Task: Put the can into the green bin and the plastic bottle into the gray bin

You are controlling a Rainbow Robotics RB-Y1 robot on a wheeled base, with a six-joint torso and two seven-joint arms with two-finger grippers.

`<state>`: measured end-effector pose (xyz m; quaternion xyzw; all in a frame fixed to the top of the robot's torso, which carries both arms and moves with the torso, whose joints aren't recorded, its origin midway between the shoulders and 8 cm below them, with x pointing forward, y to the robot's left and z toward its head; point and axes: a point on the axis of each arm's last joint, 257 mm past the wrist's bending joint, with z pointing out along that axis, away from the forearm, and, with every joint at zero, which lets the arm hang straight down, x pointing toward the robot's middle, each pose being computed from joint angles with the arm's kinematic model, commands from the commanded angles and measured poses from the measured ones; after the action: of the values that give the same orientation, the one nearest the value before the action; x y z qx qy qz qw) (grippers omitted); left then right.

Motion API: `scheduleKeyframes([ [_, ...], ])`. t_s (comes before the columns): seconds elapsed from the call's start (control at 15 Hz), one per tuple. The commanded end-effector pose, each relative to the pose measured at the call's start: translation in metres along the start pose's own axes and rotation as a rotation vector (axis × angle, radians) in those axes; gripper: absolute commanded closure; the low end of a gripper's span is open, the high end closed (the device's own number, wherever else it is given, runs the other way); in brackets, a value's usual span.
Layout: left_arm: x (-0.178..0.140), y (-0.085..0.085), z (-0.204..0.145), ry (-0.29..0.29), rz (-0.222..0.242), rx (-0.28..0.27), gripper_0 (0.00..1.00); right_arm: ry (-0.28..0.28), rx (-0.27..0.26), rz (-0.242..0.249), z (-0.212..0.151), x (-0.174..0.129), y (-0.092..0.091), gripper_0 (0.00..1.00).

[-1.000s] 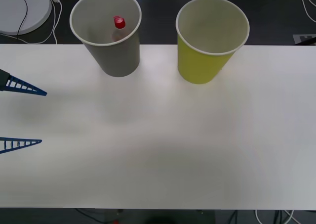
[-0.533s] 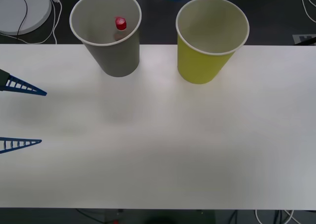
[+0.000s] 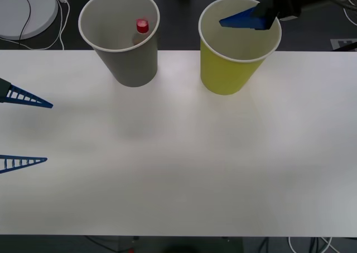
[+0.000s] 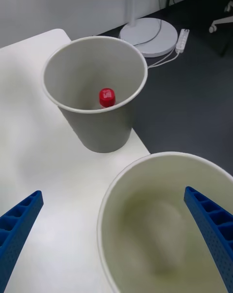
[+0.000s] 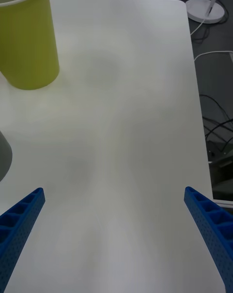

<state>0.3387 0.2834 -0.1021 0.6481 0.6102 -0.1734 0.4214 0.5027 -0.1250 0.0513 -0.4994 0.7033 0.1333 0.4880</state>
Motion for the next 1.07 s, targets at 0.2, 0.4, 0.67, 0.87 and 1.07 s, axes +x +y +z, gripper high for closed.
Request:
scheduleKeyframes([
  [0.2,0.000,0.000,0.000,0.000,0.000,0.000,0.00,-0.068,-0.094,-0.094,-0.023,0.038,0.036,0.00],
  [0.4,0.000,0.000,0.000,0.000,0.000,0.000,0.00,-0.092,-0.124,-0.166,-0.035,0.063,0.056,0.00],
  [0.67,0.000,0.000,0.000,0.000,0.000,0.000,0.00,-0.115,-0.158,-0.212,-0.049,0.095,0.081,0.00],
  [0.87,0.000,0.000,0.000,0.000,0.000,0.000,0.00,-0.124,-0.190,-0.240,-0.060,0.116,0.096,0.00],
  [1.07,0.000,0.000,0.000,0.000,0.000,0.000,0.00,-0.105,-0.218,-0.238,-0.073,0.139,0.110,0.00],
])
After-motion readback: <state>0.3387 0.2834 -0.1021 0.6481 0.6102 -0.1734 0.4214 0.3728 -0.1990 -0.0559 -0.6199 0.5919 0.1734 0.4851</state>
